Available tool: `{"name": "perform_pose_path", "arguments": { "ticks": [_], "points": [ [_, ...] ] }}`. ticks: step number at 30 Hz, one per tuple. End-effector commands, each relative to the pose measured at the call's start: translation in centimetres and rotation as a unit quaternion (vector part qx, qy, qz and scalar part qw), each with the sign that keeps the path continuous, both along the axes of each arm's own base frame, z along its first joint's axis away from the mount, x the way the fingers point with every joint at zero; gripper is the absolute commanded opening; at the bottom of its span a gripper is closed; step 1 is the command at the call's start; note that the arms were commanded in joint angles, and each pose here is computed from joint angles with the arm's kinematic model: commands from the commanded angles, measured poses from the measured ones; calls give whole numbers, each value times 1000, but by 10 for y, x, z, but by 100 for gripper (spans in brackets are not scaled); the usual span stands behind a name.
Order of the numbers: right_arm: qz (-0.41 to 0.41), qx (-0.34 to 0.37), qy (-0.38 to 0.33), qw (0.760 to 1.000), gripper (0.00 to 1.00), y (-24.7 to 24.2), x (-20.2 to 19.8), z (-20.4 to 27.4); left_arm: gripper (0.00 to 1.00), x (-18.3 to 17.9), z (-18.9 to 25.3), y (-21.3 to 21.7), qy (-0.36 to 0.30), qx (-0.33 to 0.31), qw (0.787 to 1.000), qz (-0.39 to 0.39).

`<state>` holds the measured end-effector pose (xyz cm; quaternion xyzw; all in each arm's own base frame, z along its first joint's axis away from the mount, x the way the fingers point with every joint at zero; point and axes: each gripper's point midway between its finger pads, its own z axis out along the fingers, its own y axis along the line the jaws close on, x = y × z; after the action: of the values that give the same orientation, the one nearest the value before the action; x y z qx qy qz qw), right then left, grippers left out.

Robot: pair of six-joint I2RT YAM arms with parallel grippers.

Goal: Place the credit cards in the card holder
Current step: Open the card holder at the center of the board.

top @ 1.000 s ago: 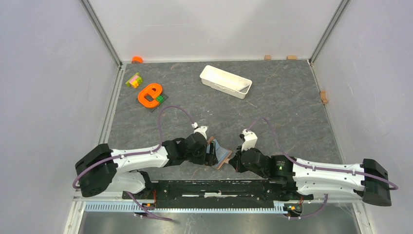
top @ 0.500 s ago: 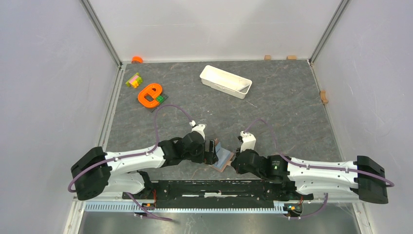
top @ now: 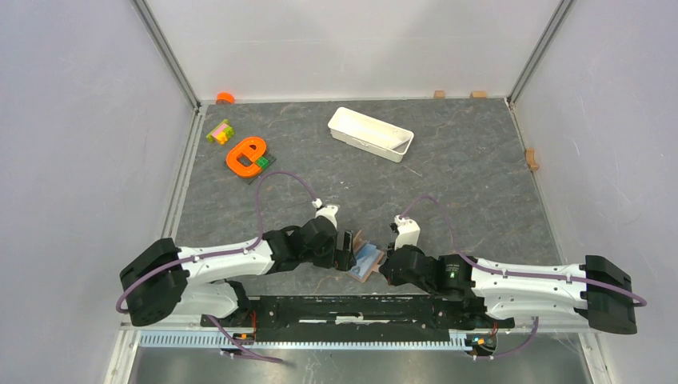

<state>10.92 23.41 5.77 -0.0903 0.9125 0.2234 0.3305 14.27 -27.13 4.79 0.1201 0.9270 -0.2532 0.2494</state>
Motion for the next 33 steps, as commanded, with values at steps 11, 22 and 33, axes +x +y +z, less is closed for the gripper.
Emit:
{"name": "perform_pose_path", "arguments": {
  "ticks": [11,22,33],
  "points": [
    [-32,-35,-12,999,0,-16,7,-7,84,28,1,25,-64,48,996,48],
    [-11,-63,-24,998,0,-22,21,-17,68,41,-4,19,-29,-15,999,39],
    [31,-60,-13,998,0,-24,37,-17,53,41,-7,1,-7,-62,998,-32]
  ]
}}
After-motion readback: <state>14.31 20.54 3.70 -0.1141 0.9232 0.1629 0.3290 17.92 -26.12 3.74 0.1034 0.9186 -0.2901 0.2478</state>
